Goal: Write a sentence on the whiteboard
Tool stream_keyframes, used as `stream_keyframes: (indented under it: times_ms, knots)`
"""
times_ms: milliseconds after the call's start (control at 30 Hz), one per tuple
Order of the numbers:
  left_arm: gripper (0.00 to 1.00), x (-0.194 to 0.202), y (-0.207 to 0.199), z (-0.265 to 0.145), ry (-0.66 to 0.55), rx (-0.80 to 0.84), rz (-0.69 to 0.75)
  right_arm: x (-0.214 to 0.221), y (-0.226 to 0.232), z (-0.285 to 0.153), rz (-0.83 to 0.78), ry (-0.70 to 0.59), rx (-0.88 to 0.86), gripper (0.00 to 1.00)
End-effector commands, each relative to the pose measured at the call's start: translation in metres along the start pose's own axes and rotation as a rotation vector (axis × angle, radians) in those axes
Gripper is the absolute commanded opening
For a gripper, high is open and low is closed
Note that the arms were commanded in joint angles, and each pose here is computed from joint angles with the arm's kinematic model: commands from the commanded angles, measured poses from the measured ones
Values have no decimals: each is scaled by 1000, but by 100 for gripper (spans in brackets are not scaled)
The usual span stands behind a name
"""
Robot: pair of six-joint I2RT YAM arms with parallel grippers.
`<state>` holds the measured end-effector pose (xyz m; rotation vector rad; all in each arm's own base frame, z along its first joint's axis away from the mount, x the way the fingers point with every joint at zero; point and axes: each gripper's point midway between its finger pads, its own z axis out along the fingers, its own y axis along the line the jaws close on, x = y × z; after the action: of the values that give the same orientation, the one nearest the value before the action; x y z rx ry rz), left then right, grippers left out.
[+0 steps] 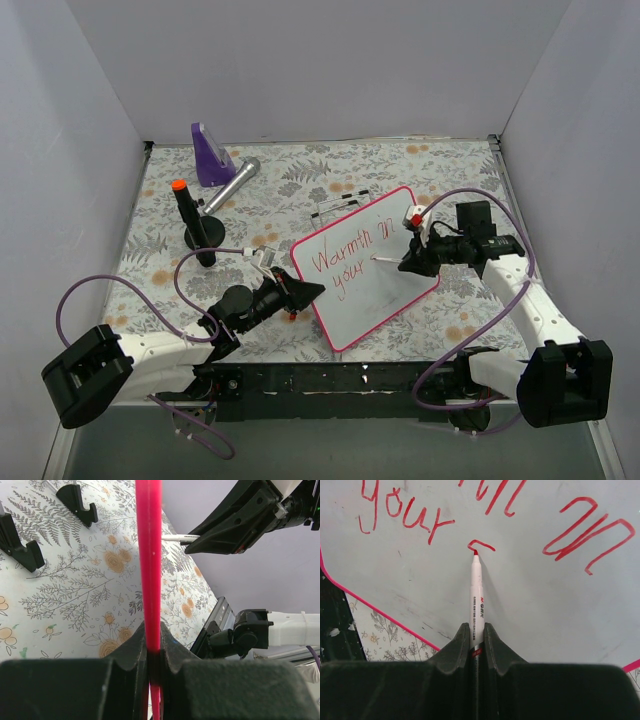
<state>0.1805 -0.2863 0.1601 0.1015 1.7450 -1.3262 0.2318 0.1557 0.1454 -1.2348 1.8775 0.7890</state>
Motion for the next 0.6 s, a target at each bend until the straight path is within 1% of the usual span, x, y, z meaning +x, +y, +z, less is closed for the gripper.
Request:
stream_keyframes:
  times_ms: [0, 233, 567]
  knots:
    - [0, -23, -27, 2, -72, 92, 43, 0, -10, -9, 2, 6, 59, 1]
    - [0, -24, -28, 2, -76, 95, 43, 7, -11, -13, 12, 18, 63, 1]
    - [0, -23, -27, 2, -73, 97, 42, 20, 8, -10, 18, 43, -11, 1]
